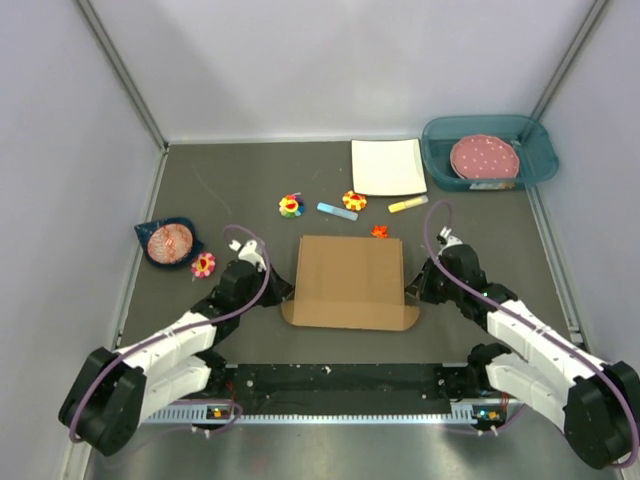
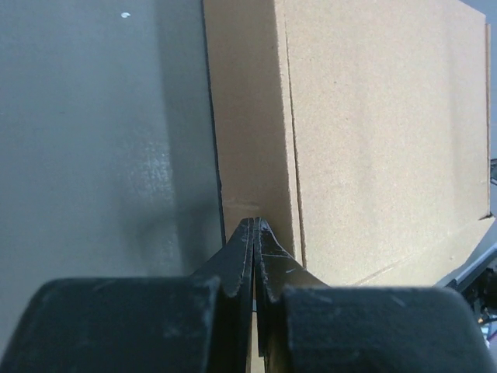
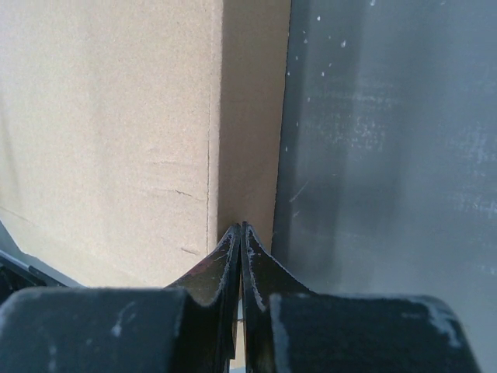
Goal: Fold the paper box
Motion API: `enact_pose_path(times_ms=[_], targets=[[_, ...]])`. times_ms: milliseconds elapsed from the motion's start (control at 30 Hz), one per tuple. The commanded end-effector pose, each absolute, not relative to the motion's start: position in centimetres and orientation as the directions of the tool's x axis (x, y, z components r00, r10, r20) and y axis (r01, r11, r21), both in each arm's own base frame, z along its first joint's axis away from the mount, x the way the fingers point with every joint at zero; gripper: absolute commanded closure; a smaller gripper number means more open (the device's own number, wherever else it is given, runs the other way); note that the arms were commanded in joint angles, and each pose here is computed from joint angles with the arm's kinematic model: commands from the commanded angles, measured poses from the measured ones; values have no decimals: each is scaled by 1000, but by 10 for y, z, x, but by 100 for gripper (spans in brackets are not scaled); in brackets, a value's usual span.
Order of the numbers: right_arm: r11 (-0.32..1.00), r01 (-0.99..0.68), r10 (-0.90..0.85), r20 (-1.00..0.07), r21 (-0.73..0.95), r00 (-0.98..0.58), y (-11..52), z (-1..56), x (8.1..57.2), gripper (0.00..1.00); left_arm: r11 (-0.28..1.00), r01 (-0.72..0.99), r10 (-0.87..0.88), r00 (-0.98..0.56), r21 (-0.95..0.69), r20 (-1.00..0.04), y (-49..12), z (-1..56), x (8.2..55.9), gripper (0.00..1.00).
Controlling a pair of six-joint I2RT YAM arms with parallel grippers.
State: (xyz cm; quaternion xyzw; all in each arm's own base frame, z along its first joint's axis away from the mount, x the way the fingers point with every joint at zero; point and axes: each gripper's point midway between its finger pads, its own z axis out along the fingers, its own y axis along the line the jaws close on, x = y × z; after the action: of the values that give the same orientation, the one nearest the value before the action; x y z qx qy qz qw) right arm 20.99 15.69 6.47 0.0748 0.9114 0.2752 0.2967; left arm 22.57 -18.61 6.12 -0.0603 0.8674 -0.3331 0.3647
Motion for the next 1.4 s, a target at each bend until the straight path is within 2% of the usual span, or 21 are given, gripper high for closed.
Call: enact_pose_path(times_ms=[0, 367, 700, 1067, 1367], targets=[[758, -131, 308, -527, 639, -792, 182, 107, 209, 100, 593, 351, -329, -716, -725, -616, -223, 115, 213, 100], [708, -222, 329, -592, 670, -736, 186, 194, 208, 100, 505, 474, -371, -636, -721, -677, -224, 198, 204, 100], [708, -217, 334, -589, 672, -736, 186, 219, 209, 100, 492, 520, -409, -570, -698, -713, -220, 240, 204, 99], [774, -170, 299, -590, 610, -750, 177, 175, 214, 100, 564, 440, -374, -618, -699, -691, -215, 184, 209, 100], [832, -131, 286, -619, 539, -731, 161, 168, 219, 100, 756, 247, -364, -610, -606, -704, -175, 138, 216, 98]])
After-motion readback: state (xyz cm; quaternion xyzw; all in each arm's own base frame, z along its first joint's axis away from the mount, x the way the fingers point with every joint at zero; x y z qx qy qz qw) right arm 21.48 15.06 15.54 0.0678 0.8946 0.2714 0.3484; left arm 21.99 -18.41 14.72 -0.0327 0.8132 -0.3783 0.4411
